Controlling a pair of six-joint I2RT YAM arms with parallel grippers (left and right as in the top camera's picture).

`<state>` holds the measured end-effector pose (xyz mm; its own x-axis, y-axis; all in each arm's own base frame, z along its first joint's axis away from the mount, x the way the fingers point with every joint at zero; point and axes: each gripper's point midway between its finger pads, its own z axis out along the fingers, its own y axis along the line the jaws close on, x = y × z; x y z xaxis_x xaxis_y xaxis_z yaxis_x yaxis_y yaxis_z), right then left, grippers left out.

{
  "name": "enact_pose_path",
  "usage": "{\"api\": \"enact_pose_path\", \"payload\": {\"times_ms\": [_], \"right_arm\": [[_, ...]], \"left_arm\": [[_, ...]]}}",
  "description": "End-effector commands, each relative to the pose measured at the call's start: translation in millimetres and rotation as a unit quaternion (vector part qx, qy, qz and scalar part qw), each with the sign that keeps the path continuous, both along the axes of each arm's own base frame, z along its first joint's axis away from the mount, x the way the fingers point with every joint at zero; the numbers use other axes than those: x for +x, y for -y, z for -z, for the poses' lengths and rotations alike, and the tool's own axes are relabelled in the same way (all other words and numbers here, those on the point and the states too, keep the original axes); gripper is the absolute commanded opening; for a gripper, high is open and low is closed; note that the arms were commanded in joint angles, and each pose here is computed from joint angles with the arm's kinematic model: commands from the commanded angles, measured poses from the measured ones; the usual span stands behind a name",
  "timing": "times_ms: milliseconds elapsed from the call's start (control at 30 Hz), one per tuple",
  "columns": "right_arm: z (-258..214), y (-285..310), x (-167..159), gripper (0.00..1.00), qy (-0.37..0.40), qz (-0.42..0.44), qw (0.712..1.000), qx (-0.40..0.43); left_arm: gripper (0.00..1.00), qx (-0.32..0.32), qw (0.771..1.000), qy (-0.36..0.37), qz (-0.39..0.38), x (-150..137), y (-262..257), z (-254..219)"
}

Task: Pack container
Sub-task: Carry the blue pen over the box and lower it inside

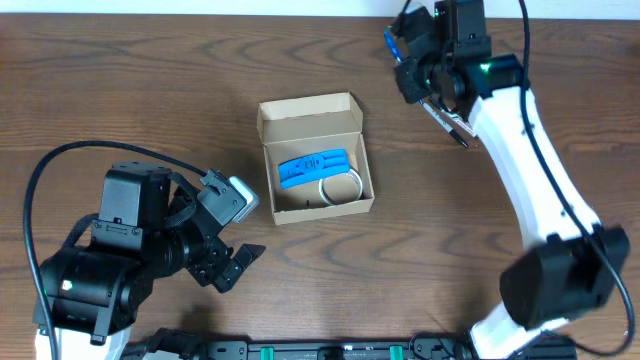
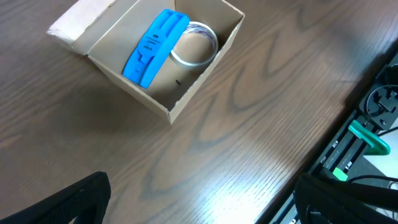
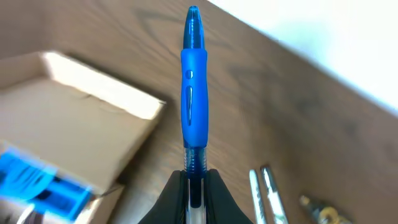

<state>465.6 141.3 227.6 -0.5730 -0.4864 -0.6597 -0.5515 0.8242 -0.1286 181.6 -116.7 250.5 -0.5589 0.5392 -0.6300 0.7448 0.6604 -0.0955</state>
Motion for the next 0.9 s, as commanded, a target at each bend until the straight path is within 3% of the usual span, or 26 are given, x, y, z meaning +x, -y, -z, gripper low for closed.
{"api": "enact_pose_path", "payload": {"times_ms": [0,167,367,567,867], "right_arm": [[-11,-36,-24,0.01,0.029,-0.151,0.987,-0.038],[10,-74,-79,0.01,-0.003,-0.337,0.94,-0.059],[25,-99,-122,0.01,-0.014,-0.462,0.882,-0.097],[45,-114,-143,0.01,-0.032,-0.524,0.843,-0.114],[87,-130,-152,0.01,-0.087,-0.547,0.825,-0.113]], "left_arm": [[0.95,-0.006,1.0,0.016,0.008,1,1,-10],[0.95,-0.006,1.0,0.016,0.008,1,1,-10],[0.95,-0.006,1.0,0.016,0.008,1,1,-10],[0.95,-0.006,1.0,0.016,0.008,1,1,-10],[0.95,-0.006,1.0,0.016,0.008,1,1,-10]]}}
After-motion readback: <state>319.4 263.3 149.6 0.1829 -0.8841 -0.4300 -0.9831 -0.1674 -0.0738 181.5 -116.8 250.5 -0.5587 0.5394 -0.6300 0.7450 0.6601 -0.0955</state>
